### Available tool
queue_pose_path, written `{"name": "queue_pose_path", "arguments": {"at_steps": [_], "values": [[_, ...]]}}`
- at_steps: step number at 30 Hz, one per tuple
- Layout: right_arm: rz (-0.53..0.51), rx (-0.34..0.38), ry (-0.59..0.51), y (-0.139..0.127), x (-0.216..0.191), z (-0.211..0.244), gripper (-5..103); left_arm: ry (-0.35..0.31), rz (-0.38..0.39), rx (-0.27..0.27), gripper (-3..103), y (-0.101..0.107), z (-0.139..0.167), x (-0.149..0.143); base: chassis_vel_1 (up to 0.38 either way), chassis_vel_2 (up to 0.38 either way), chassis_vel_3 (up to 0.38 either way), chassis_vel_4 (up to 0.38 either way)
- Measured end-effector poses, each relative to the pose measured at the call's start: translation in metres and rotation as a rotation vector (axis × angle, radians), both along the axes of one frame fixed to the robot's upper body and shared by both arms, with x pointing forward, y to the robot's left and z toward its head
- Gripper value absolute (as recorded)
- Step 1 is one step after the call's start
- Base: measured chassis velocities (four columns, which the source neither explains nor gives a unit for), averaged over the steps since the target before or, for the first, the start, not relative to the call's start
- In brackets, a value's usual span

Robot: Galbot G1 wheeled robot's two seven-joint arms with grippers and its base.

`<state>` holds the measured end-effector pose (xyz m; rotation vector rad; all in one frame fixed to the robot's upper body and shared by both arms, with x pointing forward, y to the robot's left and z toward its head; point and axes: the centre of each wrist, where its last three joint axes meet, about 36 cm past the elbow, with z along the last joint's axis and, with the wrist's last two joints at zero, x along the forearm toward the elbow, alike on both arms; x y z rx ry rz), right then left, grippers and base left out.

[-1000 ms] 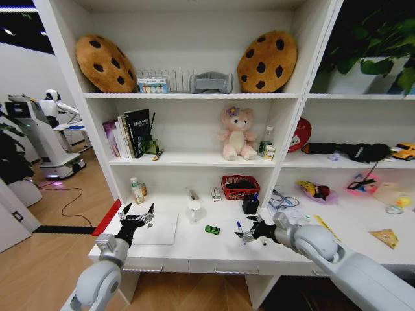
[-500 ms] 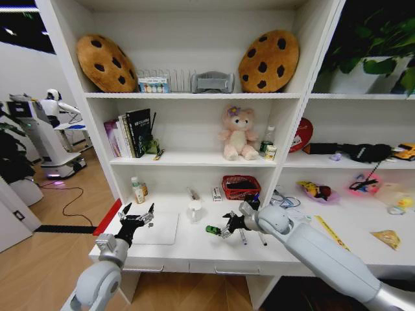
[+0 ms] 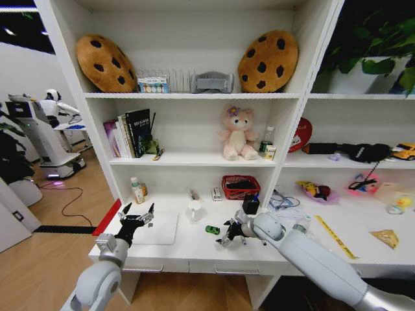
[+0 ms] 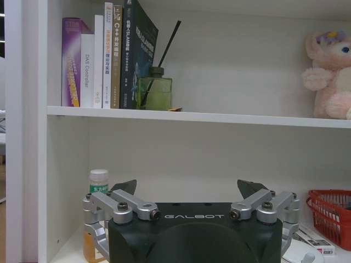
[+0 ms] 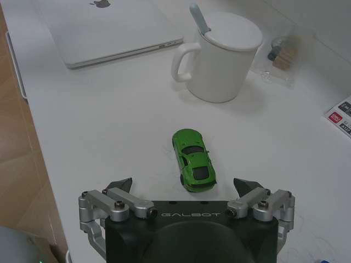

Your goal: Organize the objects on the table.

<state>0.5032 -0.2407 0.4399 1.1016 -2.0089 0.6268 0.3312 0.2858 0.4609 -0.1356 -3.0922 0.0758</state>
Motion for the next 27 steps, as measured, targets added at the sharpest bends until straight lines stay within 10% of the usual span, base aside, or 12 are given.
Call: {"name": "queue_pose_path", "arguments": {"at_steps": [27], "values": [[-0.048,-0.04,-0.013,0.001,0.011,-0.018,91,0.0,0.0,0.0,100,0.0,0.0,0.0,0.0,0.0,0.0,0.0]]}}
